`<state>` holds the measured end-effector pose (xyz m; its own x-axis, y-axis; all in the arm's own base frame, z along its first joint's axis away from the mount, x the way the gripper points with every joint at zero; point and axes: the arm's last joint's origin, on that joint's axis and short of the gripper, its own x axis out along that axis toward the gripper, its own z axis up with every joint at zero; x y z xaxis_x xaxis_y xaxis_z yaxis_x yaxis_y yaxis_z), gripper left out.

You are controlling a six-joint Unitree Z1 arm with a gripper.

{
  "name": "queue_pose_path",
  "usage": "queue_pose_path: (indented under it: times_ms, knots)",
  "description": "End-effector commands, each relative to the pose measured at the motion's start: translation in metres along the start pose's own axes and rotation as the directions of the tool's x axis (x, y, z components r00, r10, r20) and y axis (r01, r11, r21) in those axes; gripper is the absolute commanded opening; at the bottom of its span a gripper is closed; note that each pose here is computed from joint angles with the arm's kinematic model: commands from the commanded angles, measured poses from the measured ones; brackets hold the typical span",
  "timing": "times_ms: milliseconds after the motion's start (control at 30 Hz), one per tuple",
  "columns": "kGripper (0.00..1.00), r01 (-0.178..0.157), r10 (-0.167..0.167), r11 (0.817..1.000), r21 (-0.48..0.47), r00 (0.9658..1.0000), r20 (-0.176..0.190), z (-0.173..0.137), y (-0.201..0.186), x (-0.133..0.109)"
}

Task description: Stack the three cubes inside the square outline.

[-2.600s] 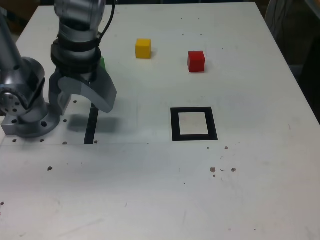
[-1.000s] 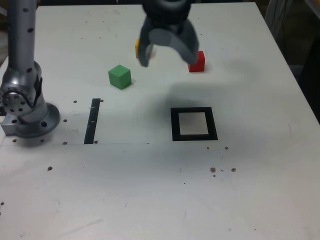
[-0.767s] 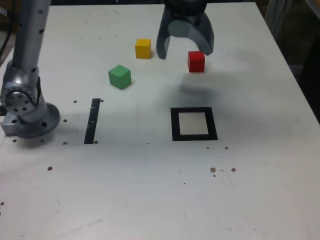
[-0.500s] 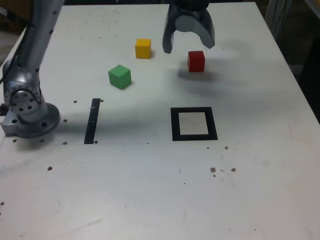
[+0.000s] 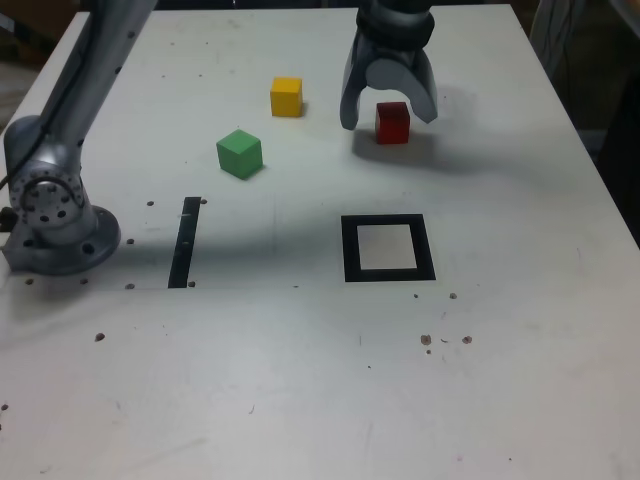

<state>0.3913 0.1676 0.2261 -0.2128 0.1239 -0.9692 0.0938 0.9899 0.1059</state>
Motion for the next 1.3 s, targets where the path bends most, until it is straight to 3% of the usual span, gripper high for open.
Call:
queue_pose_path:
  times_ms: [0, 333, 633, 733, 1267]
  knots:
    - [0.93, 0.005, -0.005, 1.000, -0.001, 1.0000, 0.007, 0.006, 0.002, 0.006]
    - [0.82, 0.014, -0.014, 1.000, -0.005, 0.9996, 0.024, 0.016, 0.005, 0.013]
    - [0.46, 0.033, -0.033, 0.999, -0.010, 0.9982, 0.051, 0.017, 0.006, 0.010]
    - [0.38, 0.032, -0.031, 0.999, -0.011, 0.9980, 0.054, 0.018, 0.006, 0.010]
    - [0.17, 0.036, -0.034, 0.999, -0.026, 0.9978, 0.057, 0.017, 0.012, 0.017]
